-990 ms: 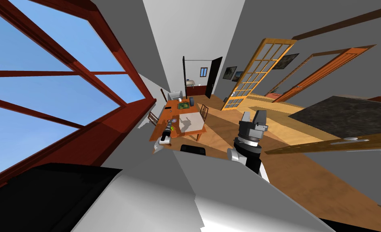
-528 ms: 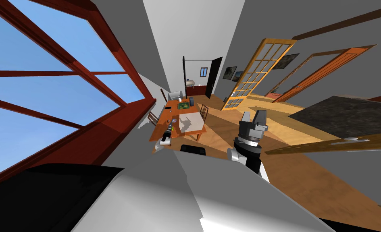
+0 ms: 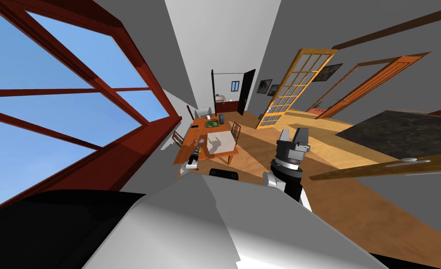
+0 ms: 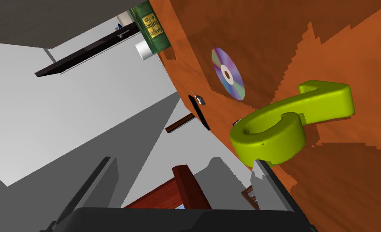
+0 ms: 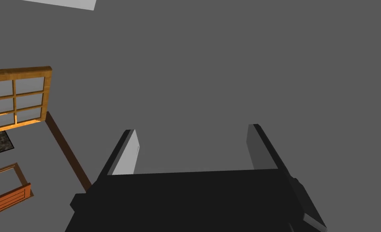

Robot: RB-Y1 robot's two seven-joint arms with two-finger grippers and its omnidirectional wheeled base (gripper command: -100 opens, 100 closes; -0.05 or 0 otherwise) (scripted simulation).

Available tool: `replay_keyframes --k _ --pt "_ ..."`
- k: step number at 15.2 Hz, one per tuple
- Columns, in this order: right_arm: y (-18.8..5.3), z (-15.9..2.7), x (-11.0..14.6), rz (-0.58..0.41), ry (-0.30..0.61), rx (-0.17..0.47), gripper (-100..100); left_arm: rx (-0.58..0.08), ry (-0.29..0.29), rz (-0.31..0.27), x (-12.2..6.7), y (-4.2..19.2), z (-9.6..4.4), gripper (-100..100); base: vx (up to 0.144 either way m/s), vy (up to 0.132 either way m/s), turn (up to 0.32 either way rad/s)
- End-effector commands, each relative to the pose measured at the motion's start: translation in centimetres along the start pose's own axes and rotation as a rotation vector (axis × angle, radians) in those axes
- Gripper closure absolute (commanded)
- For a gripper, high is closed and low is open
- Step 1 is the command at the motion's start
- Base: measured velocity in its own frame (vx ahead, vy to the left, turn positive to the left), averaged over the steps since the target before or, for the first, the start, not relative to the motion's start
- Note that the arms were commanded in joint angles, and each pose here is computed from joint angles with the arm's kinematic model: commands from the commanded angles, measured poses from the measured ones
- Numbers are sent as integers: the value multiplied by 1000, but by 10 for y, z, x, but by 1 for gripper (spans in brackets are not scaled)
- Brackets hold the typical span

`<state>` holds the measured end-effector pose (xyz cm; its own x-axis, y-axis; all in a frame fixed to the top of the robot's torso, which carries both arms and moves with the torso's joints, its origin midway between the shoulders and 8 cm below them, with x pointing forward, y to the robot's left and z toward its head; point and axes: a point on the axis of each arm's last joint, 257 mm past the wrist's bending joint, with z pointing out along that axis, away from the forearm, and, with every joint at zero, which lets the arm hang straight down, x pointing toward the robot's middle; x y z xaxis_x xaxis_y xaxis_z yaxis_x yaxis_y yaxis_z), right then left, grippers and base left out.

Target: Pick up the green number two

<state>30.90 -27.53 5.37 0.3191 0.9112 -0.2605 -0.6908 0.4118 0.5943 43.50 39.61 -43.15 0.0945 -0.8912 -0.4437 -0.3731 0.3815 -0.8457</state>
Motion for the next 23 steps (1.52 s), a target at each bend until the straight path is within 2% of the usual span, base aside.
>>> replay_keyframes --k 1,5,6,7,8,9,14,15,19,23 --pt "0 0 0 0 0 0 0 -33 9 6 2 16 -1 -100 0 0 0" --pt "0 0 0 0 0 0 0 -88 21 27 3 40 -1 -100 0 0 0" --pt "0 0 0 0 0 0 0 -74 18 21 4 34 -1 -100 0 0 0" --pt "0 0 0 0 0 0 0 -49 -1 33 -8 21 5 -100 37 -3 -12" --pt "0 0 0 0 0 0 0 -68 12 26 0 32 1 -100 35 -2 -7" --pt "0 0 0 0 0 0 0 -65 9 27 -2 30 2 100 8 0 10" --pt "0 0 0 0 0 0 0 -68 10 28 -2 31 2 100 0 0 0" --pt "0 0 0 0 0 0 0 -47 -12 33 -21 23 8 -100 -72 -30 72" --pt "0 0 0 0 0 0 0 2 -56 42 -60 1 21 -100 -151 -39 82" --pt "0 0 0 0 0 0 0 53 -88 42 -86 -25 32 -100 -89 -27 57"
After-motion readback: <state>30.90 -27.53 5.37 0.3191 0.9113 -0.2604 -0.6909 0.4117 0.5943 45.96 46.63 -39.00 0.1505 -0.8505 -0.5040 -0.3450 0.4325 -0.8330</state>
